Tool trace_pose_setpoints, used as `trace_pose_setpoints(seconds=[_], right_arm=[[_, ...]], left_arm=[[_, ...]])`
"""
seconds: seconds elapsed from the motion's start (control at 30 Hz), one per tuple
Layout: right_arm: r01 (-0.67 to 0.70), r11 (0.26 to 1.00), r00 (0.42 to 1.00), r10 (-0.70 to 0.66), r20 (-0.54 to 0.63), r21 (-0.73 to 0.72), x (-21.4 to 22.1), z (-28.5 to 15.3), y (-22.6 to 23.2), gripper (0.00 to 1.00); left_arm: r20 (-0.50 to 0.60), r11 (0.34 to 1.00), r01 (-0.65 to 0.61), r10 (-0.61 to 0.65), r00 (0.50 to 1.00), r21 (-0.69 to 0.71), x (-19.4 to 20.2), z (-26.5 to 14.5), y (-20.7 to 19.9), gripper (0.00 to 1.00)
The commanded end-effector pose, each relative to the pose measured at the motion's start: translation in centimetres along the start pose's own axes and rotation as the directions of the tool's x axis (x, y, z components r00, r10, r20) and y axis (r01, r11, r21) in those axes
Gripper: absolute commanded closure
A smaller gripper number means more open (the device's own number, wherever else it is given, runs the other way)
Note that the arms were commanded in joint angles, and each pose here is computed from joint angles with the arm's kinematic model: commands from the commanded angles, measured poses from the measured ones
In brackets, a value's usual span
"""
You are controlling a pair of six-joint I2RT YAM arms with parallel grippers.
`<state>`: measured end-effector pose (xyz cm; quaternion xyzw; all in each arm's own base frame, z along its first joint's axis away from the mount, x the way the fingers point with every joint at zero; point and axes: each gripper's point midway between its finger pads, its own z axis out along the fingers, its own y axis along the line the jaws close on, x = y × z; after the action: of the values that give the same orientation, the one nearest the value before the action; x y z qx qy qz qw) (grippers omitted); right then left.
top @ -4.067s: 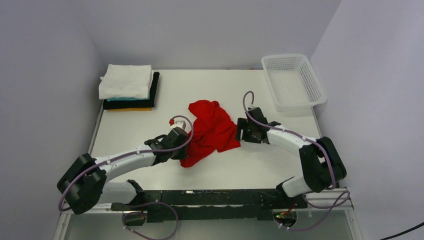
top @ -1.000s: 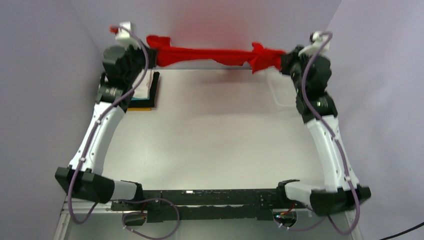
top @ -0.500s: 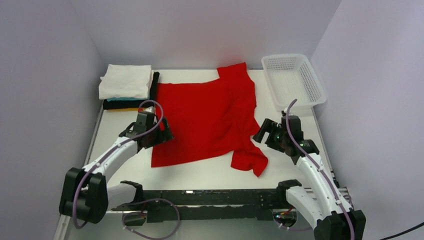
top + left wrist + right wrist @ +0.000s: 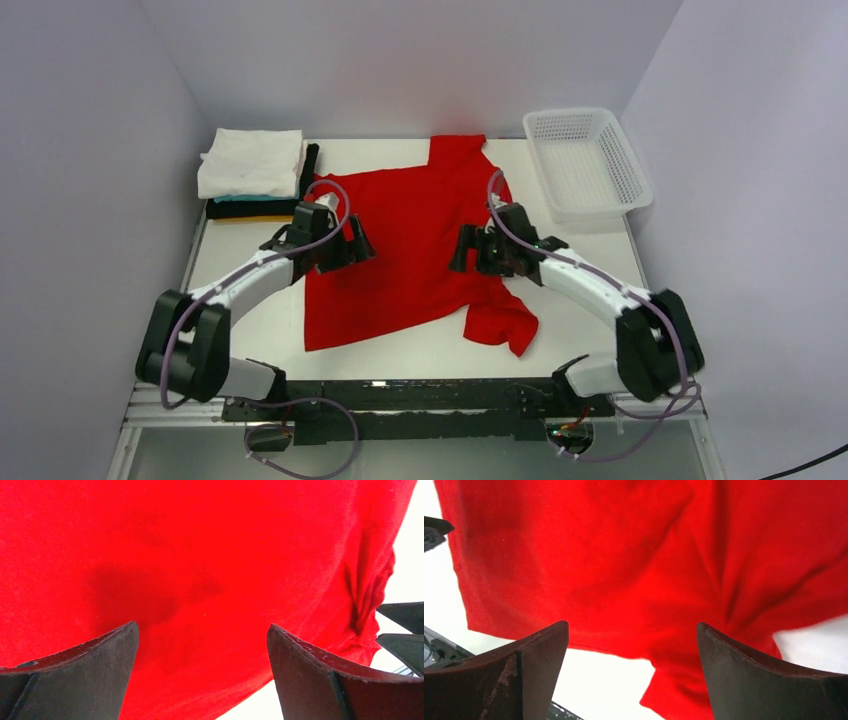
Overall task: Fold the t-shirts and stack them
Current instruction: Flatten out the tshirt
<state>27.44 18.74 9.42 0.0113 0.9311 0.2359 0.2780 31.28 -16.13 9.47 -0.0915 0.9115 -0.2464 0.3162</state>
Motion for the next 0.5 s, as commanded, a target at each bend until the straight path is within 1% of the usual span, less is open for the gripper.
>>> trace_pose_setpoints(seconds=[0.0, 0.07, 0.1, 0.2, 0.27, 0.33, 0.4, 0.47], right_arm=[[0.036, 0.998, 0.999, -0.037, -0.011, -0.044, -1.3, 3.6, 1.9, 0.00], [0.012, 1.000, 0.998, -0.013, -0.058, -0.014, -0.5, 5.1, 1.1, 0.00], [0.003, 0.999, 0.998, -0.001, -0.071, 0.035, -0.3, 5.7, 0.2, 0.00], [-0.016, 0.978, 0.997, 0.031, -0.070, 0.209, -0.5, 6.1, -3.8, 0.00], [-0.066, 0.960, 0.994, 0.086, -0.061, 0.274, -0.8, 5.6, -6.4, 0.00], [-0.138, 0.929, 0.989, 0.150, -0.008, 0.343, -1.8, 4.6, -9.9, 0.00], [-0.183, 0.904, 0.983, 0.179, 0.049, 0.387, -3.0, 3.4, -12.5, 0.00], [-0.222, 0.874, 0.975, 0.196, 0.104, 0.432, -4.3, 2.0, -14.8, 0.00]], left_arm=[[-0.083, 0.998, 0.041, -0.038, 0.996, 0.037, 2.0, 2.5, 0.1, 0.01], [-0.120, 0.999, 0.055, -0.054, 0.991, 0.002, 2.9, 3.4, 1.1, 0.01], [-0.127, 0.998, 0.062, -0.064, 0.990, -0.019, 3.2, 3.8, 1.7, 0.00], [-0.139, 0.993, 0.098, -0.107, 0.985, -0.066, 3.8, 4.5, 3.7, 0.01], [-0.146, 0.989, 0.125, -0.136, 0.980, -0.082, 4.1, 4.7, 4.9, 0.01], [-0.152, 0.983, 0.145, -0.161, 0.975, -0.113, 4.4, 5.0, 6.3, 0.01], [-0.162, 0.978, 0.155, -0.177, 0.971, -0.142, 4.8, 5.2, 7.1, 0.01], [-0.179, 0.976, 0.163, -0.187, 0.966, -0.142, 5.3, 5.3, 7.3, 0.01]])
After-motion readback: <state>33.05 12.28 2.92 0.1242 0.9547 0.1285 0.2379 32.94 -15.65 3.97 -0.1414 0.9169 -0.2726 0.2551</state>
